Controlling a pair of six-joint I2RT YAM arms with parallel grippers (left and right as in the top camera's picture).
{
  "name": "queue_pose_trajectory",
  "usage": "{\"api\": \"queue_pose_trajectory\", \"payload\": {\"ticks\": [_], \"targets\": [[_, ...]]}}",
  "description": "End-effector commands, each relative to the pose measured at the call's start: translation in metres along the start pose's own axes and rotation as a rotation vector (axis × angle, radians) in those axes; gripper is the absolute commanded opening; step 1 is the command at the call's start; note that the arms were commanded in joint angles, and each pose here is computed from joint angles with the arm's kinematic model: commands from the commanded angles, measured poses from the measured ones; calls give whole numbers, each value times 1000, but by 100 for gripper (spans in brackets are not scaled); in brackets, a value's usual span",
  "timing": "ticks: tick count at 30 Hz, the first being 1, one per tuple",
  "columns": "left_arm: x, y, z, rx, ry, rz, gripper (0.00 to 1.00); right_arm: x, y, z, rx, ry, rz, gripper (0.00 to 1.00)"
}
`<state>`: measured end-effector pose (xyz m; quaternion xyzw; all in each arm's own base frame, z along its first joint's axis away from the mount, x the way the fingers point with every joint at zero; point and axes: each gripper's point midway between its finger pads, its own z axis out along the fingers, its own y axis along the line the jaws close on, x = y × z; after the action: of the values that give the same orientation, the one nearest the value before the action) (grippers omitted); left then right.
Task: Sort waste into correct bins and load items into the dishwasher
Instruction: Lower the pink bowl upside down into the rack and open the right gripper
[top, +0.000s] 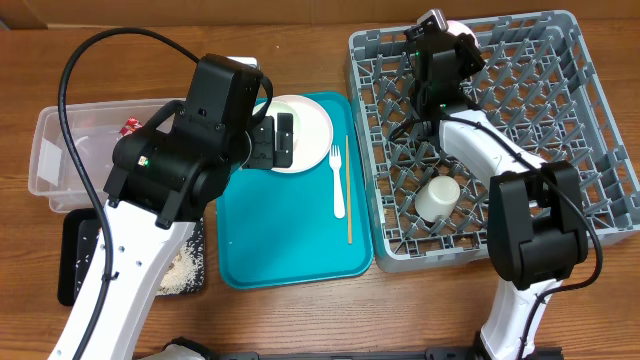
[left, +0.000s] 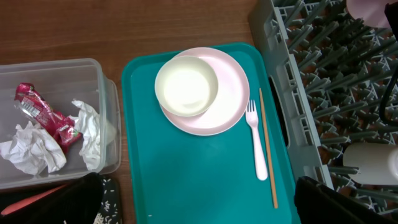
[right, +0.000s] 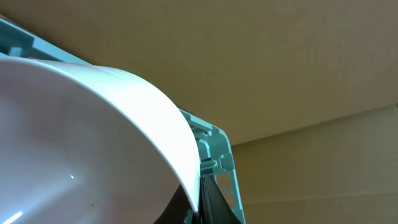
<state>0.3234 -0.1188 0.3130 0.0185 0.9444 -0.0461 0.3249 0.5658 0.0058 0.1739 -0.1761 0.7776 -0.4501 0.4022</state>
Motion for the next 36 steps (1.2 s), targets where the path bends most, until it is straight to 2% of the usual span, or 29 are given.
{"api": "queue_pose_trajectory", "payload": {"ticks": [1, 13, 16, 19, 29, 36], "targets": [[-6, 4, -3, -14, -21, 4, 100, 4, -3, -7, 46, 49, -24, 4], [-6, 4, -3, -14, -21, 4, 100, -4, -1, -41, 155, 109, -46, 7], [-6, 4, -3, -14, -21, 4, 100, -7, 0, -50, 175, 116, -48, 15], [-6, 4, -3, -14, -21, 4, 100, -7, 0, -56, 193, 130, -54, 16], [-6, 4, -3, -14, -21, 4, 100, 18, 33, -56, 63, 179, -75, 17], [-6, 4, -3, -14, -21, 4, 100, 8, 48, -68, 23, 143, -68, 17]]}}
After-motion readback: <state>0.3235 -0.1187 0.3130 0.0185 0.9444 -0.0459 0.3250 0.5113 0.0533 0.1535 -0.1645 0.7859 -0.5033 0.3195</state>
